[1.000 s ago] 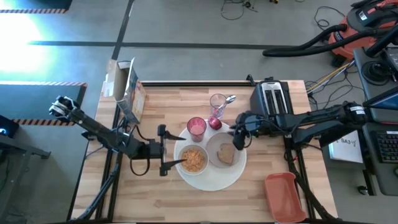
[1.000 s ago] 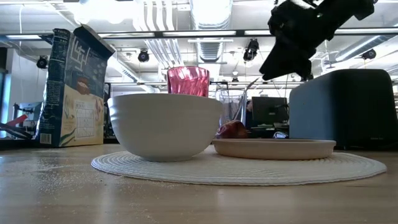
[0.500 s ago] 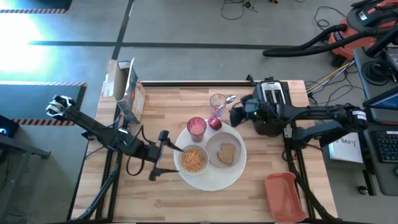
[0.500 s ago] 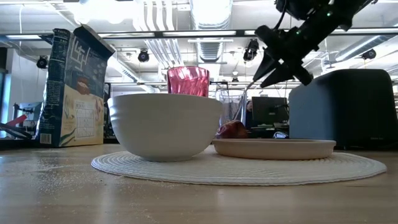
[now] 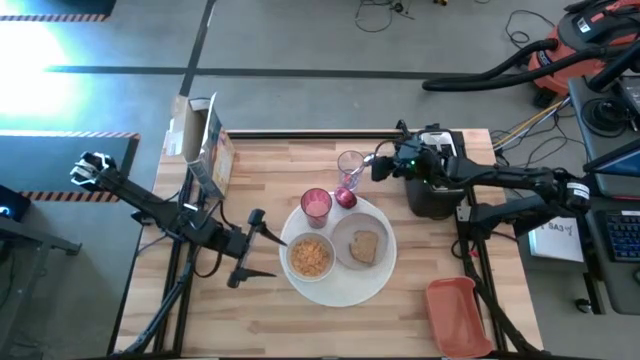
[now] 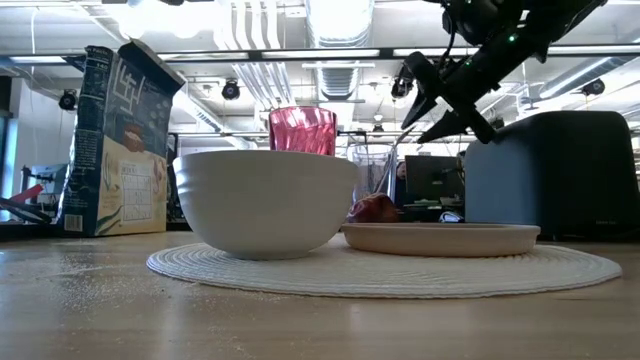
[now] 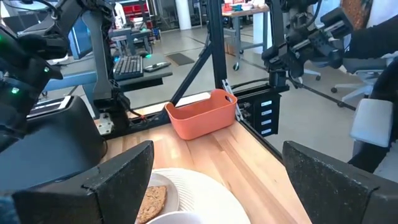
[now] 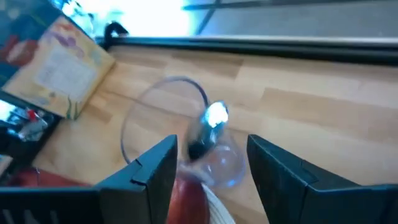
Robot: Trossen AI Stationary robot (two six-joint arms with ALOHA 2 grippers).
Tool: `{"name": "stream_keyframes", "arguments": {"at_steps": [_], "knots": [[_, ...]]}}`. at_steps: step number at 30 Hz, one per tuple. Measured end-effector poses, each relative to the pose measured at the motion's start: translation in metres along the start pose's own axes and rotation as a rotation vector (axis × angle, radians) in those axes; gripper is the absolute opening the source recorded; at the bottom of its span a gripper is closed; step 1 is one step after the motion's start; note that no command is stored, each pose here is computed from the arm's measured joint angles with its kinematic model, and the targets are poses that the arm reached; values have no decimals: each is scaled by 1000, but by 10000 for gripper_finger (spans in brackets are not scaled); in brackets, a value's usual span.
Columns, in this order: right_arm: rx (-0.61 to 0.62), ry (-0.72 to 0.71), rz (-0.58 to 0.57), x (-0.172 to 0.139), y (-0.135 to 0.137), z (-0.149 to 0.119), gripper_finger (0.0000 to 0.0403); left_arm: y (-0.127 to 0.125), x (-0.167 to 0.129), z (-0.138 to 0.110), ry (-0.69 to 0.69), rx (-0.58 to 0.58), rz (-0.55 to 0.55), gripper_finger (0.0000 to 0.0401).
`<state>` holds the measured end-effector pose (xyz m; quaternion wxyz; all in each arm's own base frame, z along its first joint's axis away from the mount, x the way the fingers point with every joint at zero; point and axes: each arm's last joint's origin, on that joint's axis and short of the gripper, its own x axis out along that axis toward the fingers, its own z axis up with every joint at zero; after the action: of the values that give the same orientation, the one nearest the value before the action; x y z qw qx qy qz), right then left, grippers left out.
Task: Arrange a breakfast setting
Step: Put the orange spoon on the white tablemat to the top of the white bowl
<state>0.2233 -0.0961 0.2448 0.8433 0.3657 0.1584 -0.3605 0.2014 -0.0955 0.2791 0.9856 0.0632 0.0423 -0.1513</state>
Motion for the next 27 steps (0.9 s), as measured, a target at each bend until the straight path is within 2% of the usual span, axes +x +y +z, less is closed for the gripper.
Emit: {"name": "stream_keyframes", "arguments": {"at_steps": [5, 11, 27], "knots": [[13, -41, 60, 0, 5, 5, 181, 0, -4, -2, -6, 0, -5, 337], [20, -59, 60, 1, 4, 8, 164, 0, -6, -3, -7, 0, -18, 337], [12, -64, 60, 1, 3, 9, 45, 0, -6, -3, -5, -57, -58, 337]]}}
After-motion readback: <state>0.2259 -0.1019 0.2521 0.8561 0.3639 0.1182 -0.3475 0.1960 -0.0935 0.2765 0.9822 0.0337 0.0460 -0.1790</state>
